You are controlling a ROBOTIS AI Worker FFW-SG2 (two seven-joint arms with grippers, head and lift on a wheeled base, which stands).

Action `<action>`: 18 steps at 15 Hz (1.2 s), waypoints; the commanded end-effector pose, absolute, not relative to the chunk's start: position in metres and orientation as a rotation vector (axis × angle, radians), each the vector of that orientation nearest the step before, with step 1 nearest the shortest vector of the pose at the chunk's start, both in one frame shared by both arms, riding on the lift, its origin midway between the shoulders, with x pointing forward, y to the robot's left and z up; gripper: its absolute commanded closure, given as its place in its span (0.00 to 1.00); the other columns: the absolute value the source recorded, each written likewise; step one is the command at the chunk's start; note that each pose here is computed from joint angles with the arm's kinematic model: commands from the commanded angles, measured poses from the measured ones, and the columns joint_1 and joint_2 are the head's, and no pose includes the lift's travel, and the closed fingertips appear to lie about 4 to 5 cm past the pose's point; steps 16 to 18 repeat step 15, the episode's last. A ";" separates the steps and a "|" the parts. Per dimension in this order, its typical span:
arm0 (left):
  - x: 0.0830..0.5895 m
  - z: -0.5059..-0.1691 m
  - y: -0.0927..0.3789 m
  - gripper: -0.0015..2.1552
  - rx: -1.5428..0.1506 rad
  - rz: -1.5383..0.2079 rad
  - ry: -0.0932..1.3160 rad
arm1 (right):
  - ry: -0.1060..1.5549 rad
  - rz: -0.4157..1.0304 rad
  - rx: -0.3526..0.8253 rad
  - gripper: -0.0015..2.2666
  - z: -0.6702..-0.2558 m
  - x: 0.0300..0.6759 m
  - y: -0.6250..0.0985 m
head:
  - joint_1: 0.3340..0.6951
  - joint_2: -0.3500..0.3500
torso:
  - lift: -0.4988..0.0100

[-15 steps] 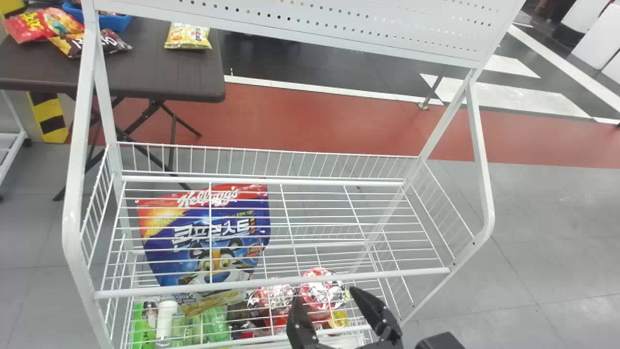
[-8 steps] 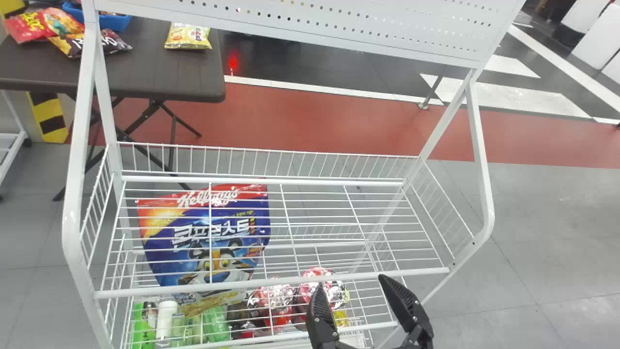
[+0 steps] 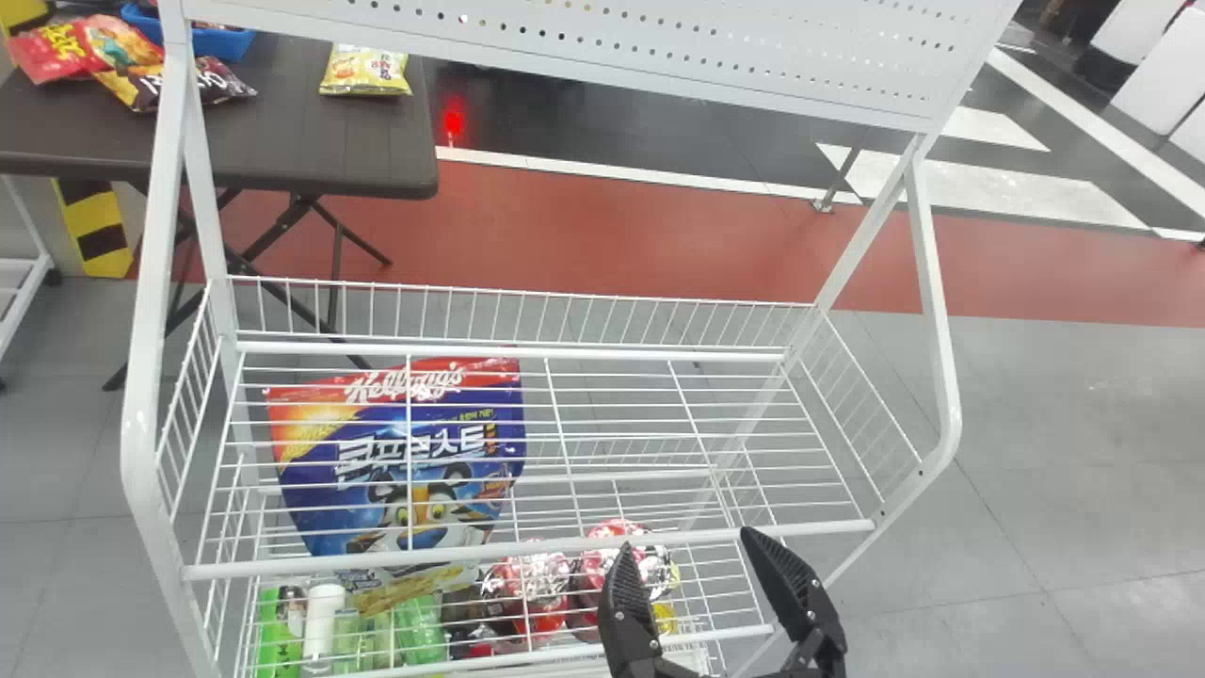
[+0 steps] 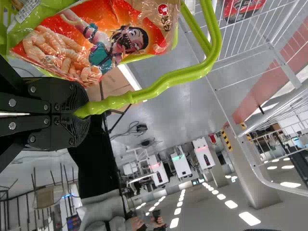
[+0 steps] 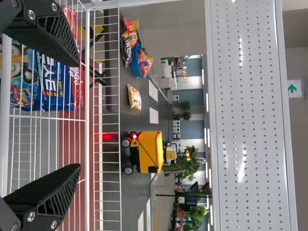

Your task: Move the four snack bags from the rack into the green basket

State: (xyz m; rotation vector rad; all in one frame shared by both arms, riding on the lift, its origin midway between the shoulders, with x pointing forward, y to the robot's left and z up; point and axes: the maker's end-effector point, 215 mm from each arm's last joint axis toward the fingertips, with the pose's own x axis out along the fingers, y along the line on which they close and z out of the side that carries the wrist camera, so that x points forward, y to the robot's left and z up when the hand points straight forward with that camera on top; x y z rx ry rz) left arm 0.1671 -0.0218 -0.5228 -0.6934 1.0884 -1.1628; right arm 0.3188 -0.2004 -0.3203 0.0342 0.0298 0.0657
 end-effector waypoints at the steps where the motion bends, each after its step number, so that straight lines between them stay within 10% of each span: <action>1: 0.167 -0.523 -0.021 0.98 -0.693 -1.159 1.088 | 0.017 0.068 0.033 0.03 -0.319 0.320 -0.200 | 1.00 0.00 | 0.98; 18: 0.170 -0.523 -0.018 0.98 -0.690 -1.155 1.083 | -0.016 0.055 0.039 0.03 -0.311 0.319 -0.200 | 1.00 0.00 | 0.98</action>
